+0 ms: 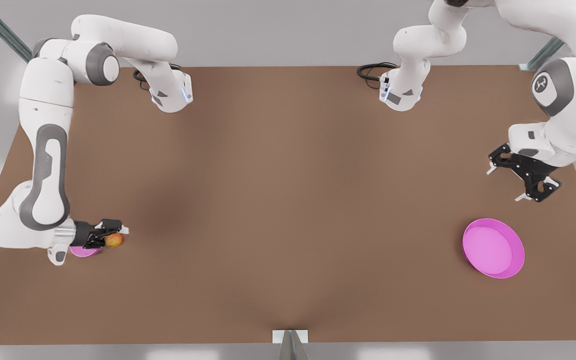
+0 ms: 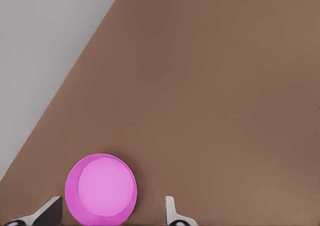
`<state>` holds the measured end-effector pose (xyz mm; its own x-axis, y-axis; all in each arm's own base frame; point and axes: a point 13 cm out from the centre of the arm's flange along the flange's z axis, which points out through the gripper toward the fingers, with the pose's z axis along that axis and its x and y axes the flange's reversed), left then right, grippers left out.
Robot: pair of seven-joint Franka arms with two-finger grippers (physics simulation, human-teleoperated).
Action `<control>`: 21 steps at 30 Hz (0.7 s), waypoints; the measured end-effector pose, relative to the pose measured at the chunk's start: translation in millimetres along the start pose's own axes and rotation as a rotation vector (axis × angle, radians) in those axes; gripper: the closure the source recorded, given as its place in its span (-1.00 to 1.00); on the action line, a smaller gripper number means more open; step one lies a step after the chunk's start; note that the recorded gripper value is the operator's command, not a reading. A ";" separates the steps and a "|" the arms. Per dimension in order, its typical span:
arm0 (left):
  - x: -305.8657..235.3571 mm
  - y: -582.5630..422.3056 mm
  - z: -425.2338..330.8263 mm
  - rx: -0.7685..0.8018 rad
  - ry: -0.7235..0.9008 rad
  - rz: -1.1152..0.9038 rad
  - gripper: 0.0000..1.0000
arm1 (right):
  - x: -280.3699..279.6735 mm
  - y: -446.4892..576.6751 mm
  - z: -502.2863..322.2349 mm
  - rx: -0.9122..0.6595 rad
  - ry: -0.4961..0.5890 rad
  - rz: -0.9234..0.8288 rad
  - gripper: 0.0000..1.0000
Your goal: Use the left arm to pick up the apple from the plate, transfer it to the gripper of the right arm, and then use the right arm to place it into the bowl
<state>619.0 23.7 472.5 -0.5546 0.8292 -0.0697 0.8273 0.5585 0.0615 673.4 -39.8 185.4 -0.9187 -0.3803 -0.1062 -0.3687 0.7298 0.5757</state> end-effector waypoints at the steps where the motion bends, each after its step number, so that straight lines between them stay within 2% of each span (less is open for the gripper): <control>1: -1.7 0.0 10.8 0.016 0.013 -0.046 -1.00 | 5.4 -10.1 -4.1 0.035 0.016 -0.001 -0.11; 11: 0.5 -3.2 24.8 0.041 0.049 -0.417 -1.00 | 42.0 -123.8 -22.0 0.343 0.112 -0.026 -0.12; 21: -2.7 -7.0 25.8 0.042 0.057 -0.624 -1.00 | 46.2 -153.2 -29.8 0.427 0.136 -0.100 -0.20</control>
<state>617.0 16.9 446.6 -0.9373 0.3474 -0.0265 0.3478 0.9375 -0.0126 691.6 -186.1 116.4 -0.8592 -0.5111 -0.0207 -0.5062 0.8436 0.1792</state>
